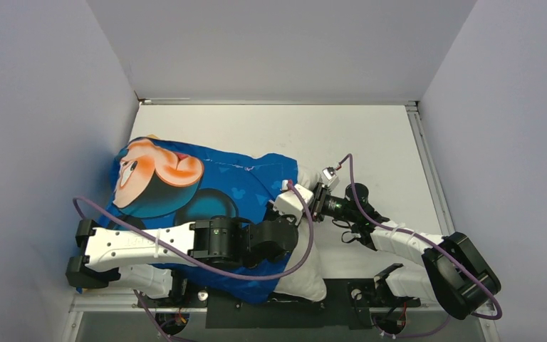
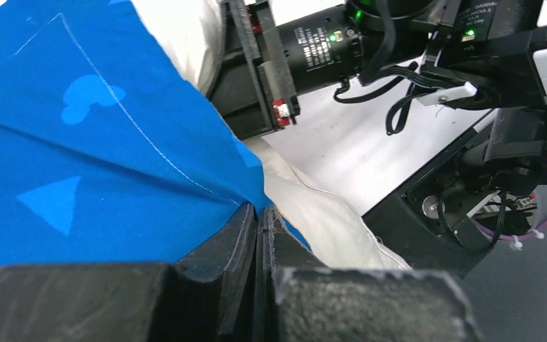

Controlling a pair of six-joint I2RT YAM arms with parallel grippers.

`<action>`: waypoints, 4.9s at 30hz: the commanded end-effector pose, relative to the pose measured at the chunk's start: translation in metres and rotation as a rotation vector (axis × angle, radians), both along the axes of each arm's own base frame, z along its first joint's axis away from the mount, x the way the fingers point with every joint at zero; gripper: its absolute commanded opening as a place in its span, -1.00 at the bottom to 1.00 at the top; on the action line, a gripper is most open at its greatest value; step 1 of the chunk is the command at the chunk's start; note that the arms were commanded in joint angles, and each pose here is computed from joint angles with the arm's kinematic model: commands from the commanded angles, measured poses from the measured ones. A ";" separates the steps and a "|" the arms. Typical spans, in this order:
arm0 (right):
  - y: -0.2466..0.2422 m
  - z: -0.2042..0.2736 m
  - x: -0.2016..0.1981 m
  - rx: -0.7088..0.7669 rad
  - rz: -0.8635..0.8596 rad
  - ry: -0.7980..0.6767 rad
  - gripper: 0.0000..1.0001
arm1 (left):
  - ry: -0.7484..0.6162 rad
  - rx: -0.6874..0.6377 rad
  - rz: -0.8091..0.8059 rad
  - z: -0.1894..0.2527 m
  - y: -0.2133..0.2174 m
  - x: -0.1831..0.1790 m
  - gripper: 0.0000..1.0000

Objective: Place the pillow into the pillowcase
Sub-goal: Stuff the pillow into the pillowcase.

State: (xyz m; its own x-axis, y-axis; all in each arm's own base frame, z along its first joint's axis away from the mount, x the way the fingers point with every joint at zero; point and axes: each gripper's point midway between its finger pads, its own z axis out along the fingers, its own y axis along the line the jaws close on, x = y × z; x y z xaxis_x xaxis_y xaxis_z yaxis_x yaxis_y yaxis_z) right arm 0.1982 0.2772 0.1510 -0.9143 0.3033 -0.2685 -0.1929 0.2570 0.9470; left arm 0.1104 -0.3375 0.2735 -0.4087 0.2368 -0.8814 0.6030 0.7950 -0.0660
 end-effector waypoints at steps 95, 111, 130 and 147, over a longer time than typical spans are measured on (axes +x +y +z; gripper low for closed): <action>-0.008 0.084 0.059 -0.333 -0.129 -0.333 0.79 | -0.282 -0.883 0.733 0.162 0.285 0.080 -1.00; 0.121 0.092 0.080 -0.194 0.040 -0.339 0.80 | -0.213 -0.868 0.699 0.141 0.278 0.073 -1.00; 0.123 0.074 0.110 -0.568 -0.007 -0.486 -0.89 | -0.204 -0.919 0.639 0.157 0.274 0.065 -1.00; 0.056 0.313 0.089 -0.320 -0.148 -0.872 -0.89 | 0.019 -0.790 0.578 0.068 0.191 0.104 -1.00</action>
